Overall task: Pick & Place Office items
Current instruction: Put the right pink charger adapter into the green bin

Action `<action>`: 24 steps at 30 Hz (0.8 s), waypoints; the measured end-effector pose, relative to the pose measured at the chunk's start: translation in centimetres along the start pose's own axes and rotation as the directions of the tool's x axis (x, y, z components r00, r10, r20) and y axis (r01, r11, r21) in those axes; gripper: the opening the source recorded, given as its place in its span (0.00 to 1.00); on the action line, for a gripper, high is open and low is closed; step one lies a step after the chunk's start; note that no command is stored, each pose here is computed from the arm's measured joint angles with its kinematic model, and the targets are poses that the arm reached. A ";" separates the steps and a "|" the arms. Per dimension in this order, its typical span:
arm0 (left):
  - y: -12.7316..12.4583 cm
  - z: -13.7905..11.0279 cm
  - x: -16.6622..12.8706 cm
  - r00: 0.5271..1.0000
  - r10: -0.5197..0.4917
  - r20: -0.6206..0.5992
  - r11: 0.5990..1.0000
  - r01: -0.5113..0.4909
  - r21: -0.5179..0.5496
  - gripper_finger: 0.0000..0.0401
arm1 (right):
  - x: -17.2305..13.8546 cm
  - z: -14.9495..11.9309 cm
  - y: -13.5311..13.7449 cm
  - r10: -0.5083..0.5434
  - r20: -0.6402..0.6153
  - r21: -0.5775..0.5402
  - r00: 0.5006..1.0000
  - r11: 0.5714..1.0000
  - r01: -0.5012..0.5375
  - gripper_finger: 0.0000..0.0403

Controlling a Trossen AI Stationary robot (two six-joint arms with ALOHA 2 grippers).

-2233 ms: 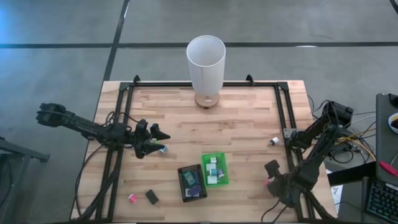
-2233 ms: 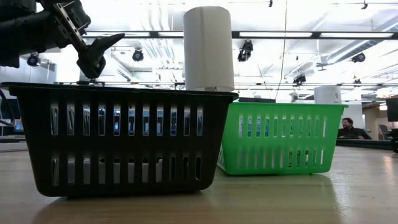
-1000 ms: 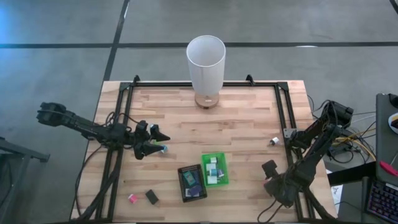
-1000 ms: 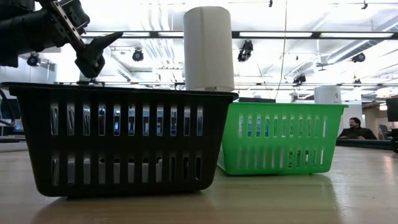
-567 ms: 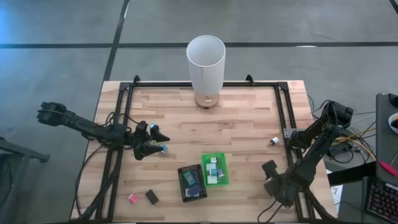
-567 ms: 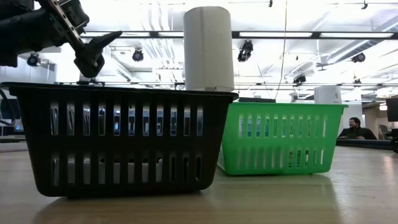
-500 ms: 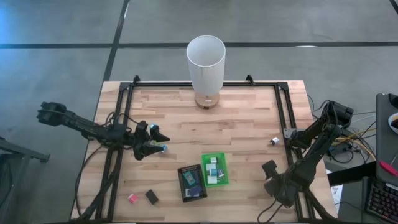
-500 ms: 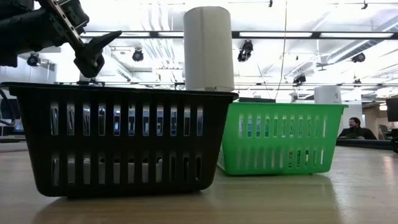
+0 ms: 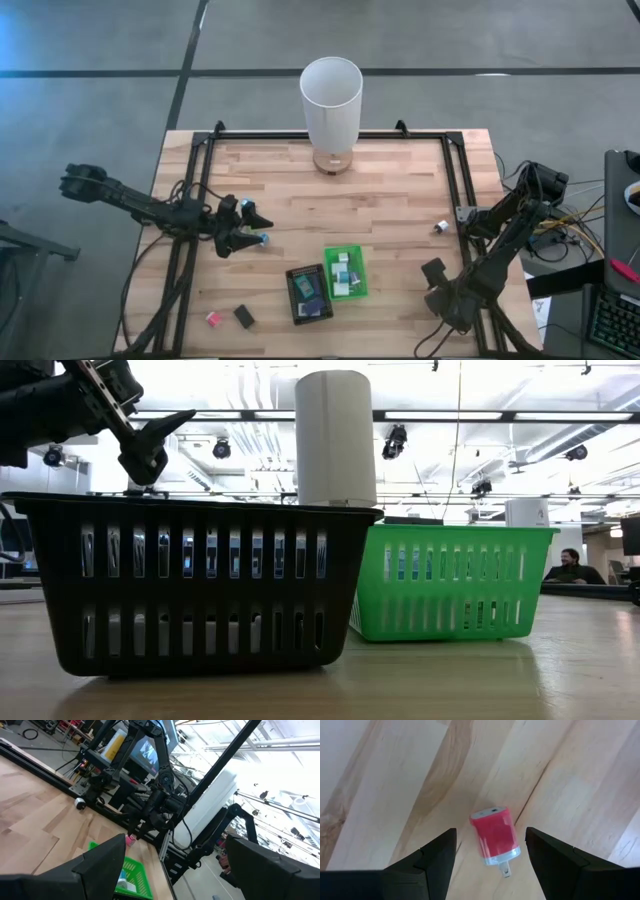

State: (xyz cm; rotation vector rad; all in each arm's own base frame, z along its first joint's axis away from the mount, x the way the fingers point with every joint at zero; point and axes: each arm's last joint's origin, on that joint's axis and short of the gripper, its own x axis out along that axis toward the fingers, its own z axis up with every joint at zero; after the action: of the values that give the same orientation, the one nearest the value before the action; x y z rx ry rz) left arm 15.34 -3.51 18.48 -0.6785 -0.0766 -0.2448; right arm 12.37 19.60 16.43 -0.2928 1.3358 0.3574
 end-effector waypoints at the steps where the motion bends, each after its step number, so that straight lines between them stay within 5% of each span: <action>1: 0.0 0.0 0.0 1.000 0.001 -0.001 1.000 -0.001 0.000 0.85 | 0.0 0.0 0.0 0.001 -0.001 0.000 1.000 1.000 -0.001 0.58; 24: 0.0 -0.1 0.0 1.000 0.000 -0.005 1.000 0.000 0.000 0.85 | 1.4 -0.8 -0.3 0.031 0.016 0.048 0.999 0.998 -0.032 0.58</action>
State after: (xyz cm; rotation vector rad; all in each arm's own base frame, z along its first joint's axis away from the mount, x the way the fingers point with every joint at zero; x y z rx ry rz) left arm 15.34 -3.55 18.45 -0.6782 -0.0720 -0.2461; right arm 12.06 19.17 14.89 -0.2289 1.3334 0.3528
